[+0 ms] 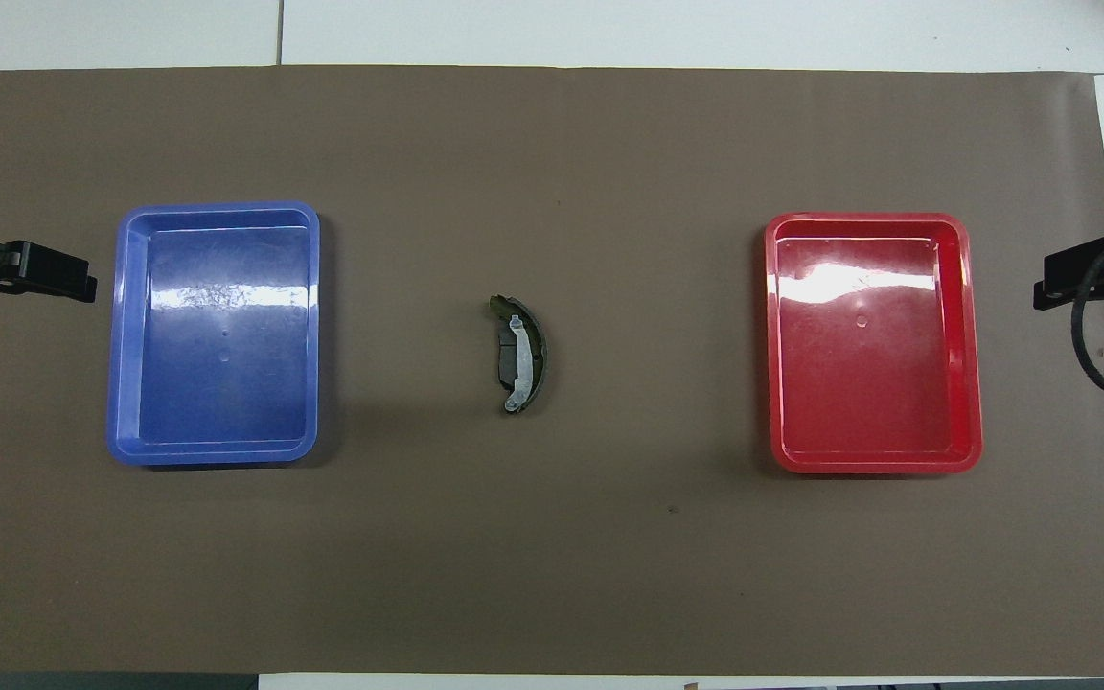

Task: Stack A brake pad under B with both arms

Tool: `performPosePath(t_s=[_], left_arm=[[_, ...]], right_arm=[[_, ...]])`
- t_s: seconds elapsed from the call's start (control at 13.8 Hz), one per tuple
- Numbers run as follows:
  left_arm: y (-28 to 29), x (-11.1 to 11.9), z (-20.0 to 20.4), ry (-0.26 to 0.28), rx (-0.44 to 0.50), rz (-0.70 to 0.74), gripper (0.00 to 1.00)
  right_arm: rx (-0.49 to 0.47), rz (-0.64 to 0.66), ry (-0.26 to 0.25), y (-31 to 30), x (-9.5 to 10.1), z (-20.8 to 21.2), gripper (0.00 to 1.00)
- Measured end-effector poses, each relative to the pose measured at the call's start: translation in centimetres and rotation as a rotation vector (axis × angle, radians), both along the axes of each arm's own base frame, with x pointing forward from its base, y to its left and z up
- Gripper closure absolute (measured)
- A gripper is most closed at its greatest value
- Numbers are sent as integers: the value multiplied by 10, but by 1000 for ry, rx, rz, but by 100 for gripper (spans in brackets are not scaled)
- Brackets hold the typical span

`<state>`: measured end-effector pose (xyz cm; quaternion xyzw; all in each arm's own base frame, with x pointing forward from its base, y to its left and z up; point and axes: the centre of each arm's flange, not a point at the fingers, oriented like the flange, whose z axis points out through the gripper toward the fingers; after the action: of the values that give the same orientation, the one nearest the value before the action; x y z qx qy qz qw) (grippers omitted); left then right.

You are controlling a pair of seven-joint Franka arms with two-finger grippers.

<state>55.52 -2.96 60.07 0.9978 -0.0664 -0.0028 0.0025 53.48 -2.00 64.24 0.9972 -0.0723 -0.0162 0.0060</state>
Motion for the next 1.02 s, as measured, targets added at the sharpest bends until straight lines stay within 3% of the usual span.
performPosePath(t_s=[1.02], left_arm=[[0, 0, 0, 0, 0, 0, 0]], right_arm=[[-19, 22, 22, -4, -1, -1, 0]])
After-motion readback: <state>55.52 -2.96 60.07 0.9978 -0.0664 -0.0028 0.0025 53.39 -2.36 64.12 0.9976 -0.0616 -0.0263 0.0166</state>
